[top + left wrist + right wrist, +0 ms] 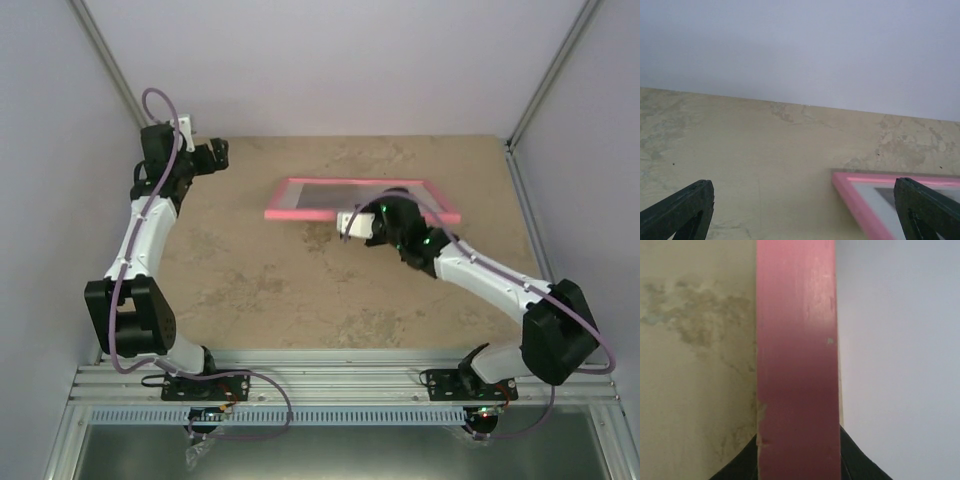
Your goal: Put the photo into the frame
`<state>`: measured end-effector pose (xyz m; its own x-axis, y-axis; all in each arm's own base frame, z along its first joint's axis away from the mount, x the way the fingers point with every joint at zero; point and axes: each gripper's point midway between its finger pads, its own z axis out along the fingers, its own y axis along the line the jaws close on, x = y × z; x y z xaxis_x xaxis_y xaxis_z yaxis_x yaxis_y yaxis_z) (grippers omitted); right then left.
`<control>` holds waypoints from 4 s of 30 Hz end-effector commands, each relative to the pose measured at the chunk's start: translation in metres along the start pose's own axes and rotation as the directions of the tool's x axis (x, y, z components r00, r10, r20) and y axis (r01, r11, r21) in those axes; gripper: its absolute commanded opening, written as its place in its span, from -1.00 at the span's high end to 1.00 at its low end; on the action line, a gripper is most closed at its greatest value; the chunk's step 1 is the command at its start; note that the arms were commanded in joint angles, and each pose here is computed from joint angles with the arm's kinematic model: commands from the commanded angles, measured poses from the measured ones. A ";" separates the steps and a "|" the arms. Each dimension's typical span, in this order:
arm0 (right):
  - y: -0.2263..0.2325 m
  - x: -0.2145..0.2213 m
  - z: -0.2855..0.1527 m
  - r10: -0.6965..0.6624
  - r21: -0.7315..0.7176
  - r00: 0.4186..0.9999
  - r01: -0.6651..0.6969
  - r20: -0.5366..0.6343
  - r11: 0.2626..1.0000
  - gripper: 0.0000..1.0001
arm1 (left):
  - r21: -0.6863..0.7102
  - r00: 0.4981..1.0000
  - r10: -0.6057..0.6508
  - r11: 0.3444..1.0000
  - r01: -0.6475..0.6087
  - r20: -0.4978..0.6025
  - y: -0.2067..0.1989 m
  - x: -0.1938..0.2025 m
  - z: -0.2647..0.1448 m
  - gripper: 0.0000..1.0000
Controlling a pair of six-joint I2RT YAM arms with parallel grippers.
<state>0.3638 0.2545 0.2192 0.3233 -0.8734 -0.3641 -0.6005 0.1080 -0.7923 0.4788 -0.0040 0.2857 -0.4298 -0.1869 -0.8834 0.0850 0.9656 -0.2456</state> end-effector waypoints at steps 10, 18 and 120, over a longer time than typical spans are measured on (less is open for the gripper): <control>0.097 -0.048 0.006 -0.076 0.088 0.974 0.058 0.215 0.994 -0.03 | 0.046 0.998 -0.051 0.998 0.053 -0.044 -0.007 0.025 -0.006 -0.98; 0.146 -0.050 0.019 -0.047 -0.110 0.966 0.078 0.256 0.991 -0.64 | 0.017 0.996 -0.031 0.999 0.032 -0.079 -0.001 0.037 -0.008 -0.98; 0.163 0.111 0.070 0.561 -0.571 0.503 -0.818 -0.658 0.063 -0.95 | 0.833 0.455 0.734 0.553 0.030 -0.504 -0.113 0.325 -0.027 -0.98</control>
<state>0.3223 0.1767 0.0374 -0.6441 -0.7435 -0.1798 -0.7016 0.4805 0.5262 0.3951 -0.1419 0.0351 -0.6860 0.6017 -0.4091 0.7269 0.5915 -0.3490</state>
